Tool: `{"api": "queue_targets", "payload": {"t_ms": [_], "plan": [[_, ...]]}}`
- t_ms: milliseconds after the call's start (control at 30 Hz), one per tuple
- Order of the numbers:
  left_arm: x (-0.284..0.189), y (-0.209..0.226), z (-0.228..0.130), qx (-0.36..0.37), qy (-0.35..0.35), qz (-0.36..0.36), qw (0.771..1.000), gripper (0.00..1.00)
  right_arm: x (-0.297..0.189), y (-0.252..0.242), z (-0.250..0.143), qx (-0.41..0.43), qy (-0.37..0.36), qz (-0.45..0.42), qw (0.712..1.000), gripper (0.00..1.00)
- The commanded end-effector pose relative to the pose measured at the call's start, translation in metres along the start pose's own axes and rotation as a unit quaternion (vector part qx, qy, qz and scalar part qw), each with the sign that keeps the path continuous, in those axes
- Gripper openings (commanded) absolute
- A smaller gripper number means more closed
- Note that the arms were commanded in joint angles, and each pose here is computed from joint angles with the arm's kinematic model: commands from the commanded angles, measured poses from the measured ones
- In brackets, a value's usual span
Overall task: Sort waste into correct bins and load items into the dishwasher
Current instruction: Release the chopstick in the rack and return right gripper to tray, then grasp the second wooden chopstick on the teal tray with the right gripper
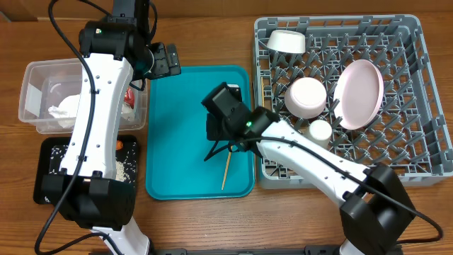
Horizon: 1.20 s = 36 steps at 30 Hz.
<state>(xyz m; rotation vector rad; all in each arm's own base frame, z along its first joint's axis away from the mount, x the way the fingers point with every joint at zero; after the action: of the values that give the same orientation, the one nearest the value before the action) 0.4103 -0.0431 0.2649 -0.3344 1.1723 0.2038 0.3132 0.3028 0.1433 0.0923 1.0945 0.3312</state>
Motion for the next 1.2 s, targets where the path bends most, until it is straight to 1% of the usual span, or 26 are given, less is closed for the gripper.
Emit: {"api": "queue_targets", "payload": {"t_ms": [0, 100, 267, 300, 367, 600, 800, 967, 1167], "plan": [[0.002, 0.002, 0.000, -0.004, 0.004, -0.001, 1.000, 1.00, 0.009, -0.014, -0.005, 0.018, -0.019, -0.033, 0.999, 0.27], [0.002, 0.002, 0.000, -0.004, 0.004, -0.001, 1.000, 1.00, 0.017, -0.019, -0.011, 0.024, -0.022, -0.034, 0.999, 0.26], [0.002, 0.001, 0.000, -0.004, 0.004, -0.001, 1.000, 1.00, 0.026, -0.035, -0.026, 0.079, -0.016, -0.065, 0.995, 0.27], [0.002, 0.001, 0.000, -0.004, 0.004, -0.001, 1.000, 1.00, 0.027, -0.036, -0.029, 0.089, -0.014, -0.067, 0.994, 0.28], [0.002, 0.001, 0.000, -0.004, 0.004, -0.001, 1.000, 1.00, 0.029, -0.039, -0.033, 0.103, -0.011, -0.070, 0.992, 0.34], [0.002, 0.001, 0.000, -0.004, 0.004, -0.001, 1.000, 1.00, 0.030, -0.036, -0.038, 0.100, -0.003, -0.063, 0.993, 0.36], [0.002, 0.002, 0.000, -0.004, 0.004, -0.001, 1.000, 1.00, 0.041, -0.031, -0.044, 0.093, 0.001, -0.066, 0.994, 0.34], [0.002, 0.002, 0.000, -0.004, 0.004, -0.001, 1.000, 1.00, 0.056, -0.034, -0.051, 0.091, 0.011, -0.075, 0.993, 0.34], [0.002, 0.001, 0.000, -0.004, 0.004, -0.001, 1.000, 1.00, 0.061, -0.038, -0.054, 0.091, 0.020, -0.080, 0.992, 0.35]]}}
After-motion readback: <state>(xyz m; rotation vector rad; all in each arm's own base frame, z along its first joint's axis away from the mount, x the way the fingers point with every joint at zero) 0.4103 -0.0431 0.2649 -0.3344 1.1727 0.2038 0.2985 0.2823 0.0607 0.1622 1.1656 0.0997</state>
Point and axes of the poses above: each gripper's point midway between its finger pads, its own x axis out along the fingers, its own y axis along the line the jaws close on, z = x × y, the point moved 4 cm from there along -x, back along the fingers, and after that the axes turned 8 degrees about -x, right-handed, at the moved point
